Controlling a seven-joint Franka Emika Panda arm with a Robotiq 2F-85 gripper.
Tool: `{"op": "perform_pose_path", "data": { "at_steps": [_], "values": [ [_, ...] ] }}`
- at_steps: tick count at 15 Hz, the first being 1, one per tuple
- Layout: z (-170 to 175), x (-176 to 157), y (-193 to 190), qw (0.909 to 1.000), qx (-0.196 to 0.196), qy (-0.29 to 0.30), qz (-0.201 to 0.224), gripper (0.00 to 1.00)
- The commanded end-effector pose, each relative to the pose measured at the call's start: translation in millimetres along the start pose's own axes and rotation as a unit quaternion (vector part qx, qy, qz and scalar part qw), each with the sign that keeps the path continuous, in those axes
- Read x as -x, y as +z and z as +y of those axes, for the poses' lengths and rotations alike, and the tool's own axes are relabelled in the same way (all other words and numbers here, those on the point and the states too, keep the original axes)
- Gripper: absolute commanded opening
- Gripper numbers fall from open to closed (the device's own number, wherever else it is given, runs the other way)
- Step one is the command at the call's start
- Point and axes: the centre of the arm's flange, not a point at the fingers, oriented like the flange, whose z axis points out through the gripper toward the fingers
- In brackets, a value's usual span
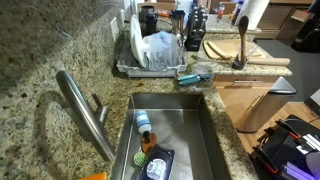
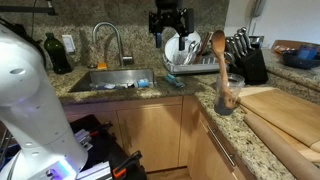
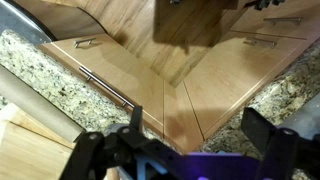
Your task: Open the tap
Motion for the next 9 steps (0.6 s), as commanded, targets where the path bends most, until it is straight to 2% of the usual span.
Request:
{"op": "perform_pose_path", "data": {
  "at_steps": [1, 4, 5, 6, 9],
  "values": [
    [0, 0, 0, 1.0000, 0.000, 0.000, 0.000, 1.00],
    [0, 0, 0, 1.0000, 0.000, 0.000, 0.000, 1.00],
    [-13, -28, 25, 0.9991, -0.014, -0.023, -0.033, 1.00],
    [-41, -49, 47, 0.9969, -0.018, -0.048, -0.060, 1.00],
    [-113, -61, 78, 0.9882, -0.008, -0.116, -0.100, 1.00]
  ]
}}
